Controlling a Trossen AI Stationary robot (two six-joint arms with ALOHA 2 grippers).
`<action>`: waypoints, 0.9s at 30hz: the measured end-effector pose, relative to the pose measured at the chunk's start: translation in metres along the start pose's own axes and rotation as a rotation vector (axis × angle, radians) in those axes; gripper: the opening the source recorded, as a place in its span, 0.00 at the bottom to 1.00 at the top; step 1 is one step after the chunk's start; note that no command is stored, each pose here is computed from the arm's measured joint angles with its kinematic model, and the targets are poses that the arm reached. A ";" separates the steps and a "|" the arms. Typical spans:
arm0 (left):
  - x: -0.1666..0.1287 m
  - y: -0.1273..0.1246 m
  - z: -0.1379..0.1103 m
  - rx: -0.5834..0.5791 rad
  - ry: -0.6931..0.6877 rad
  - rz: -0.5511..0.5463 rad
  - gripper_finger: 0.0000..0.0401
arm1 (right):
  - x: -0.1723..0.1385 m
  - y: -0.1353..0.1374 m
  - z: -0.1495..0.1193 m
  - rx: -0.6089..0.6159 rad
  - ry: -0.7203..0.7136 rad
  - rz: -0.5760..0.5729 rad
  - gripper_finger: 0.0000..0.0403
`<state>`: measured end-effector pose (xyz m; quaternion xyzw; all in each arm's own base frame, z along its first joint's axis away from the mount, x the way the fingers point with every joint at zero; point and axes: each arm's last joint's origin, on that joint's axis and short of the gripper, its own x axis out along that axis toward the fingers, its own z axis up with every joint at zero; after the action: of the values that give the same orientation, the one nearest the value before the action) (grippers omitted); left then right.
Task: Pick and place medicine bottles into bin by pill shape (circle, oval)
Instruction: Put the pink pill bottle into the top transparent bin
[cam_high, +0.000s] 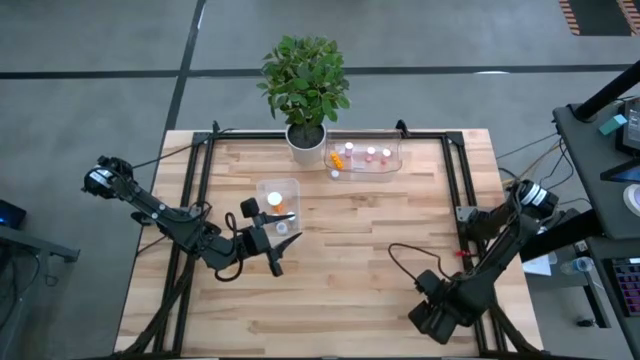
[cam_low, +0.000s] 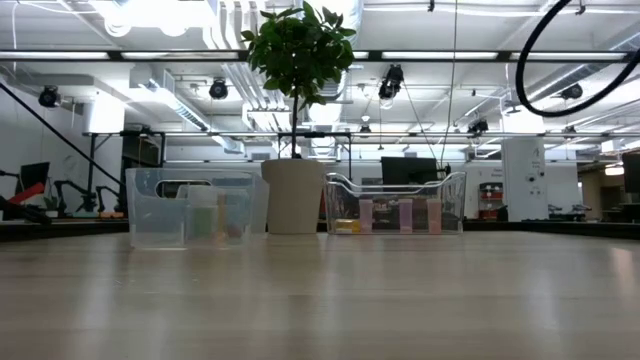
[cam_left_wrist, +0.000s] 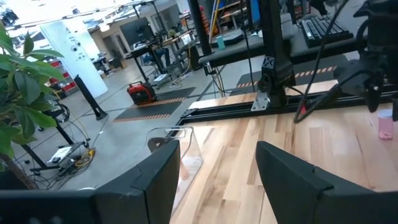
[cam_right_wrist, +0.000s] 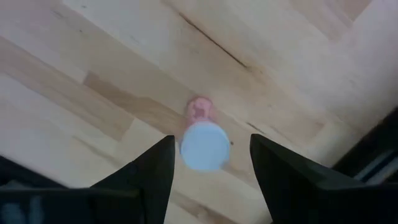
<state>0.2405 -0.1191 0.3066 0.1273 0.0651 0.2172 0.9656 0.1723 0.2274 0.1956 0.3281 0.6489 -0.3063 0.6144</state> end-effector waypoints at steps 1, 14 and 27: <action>0.000 0.000 0.000 0.001 0.000 0.000 0.49 | 0.004 0.001 0.000 -0.001 -0.002 -0.001 0.50; -0.018 0.013 0.008 -0.008 -0.035 -0.030 0.49 | -0.002 -0.002 0.006 0.005 -0.037 0.046 0.21; -0.058 0.062 -0.036 -0.084 -0.096 -0.053 0.49 | -0.121 -0.057 0.170 -0.089 -0.381 0.158 0.24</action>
<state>0.1567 -0.0823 0.2932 0.0949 0.0127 0.1877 0.9775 0.2314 0.0515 0.3068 0.2865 0.5060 -0.2846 0.7621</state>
